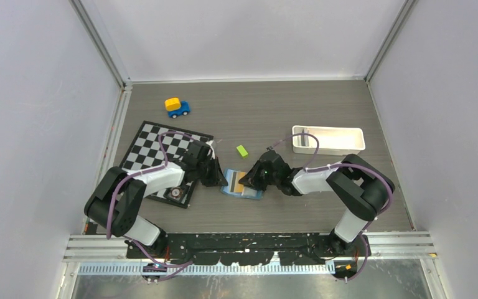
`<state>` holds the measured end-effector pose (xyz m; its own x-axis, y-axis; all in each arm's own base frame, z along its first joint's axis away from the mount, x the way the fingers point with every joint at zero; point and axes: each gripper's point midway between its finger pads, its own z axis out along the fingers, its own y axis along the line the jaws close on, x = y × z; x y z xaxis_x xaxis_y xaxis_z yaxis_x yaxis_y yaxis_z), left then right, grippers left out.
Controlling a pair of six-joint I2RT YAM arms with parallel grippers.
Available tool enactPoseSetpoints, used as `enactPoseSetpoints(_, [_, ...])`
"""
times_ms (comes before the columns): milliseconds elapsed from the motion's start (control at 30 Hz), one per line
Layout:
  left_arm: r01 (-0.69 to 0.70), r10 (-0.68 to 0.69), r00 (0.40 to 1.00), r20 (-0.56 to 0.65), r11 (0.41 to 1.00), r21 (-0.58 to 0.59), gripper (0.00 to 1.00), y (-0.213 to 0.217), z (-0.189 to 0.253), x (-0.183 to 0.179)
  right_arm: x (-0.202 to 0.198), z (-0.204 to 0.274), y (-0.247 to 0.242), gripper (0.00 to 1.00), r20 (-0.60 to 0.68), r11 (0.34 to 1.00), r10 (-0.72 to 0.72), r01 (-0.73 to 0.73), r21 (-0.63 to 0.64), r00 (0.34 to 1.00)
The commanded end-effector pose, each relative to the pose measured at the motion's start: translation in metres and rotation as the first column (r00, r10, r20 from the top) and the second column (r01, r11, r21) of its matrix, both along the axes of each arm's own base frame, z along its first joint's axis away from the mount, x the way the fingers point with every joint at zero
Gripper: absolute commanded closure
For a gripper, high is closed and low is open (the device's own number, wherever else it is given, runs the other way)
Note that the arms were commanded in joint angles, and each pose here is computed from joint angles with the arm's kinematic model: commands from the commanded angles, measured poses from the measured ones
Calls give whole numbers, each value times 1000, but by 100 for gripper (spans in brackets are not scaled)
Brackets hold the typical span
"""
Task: Put the credit cards into the card holder
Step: Insert the credit card into the card holder.
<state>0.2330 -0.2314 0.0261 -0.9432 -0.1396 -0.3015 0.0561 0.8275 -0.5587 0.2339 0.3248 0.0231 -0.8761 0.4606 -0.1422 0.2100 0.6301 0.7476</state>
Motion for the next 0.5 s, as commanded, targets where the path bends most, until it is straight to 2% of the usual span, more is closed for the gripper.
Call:
enactPoseSetpoints(0, [33,-34,999,-6,998,-45,91,-7,9,-9,-23,-36,-35,77,-72,978,-4,-11,-207,997])
enactPoseSetpoints(167, [34,-34,999,-3,998,-47,91,-7,10,-9,-23,-29,-47,60,-49,967,-24,11,-253,999])
enactPoseSetpoints(467, [36,-36,999,-2,998,-52,91,-7,11,-9,-22,-19,-52,54,1,947,-26,24,-320,1000])
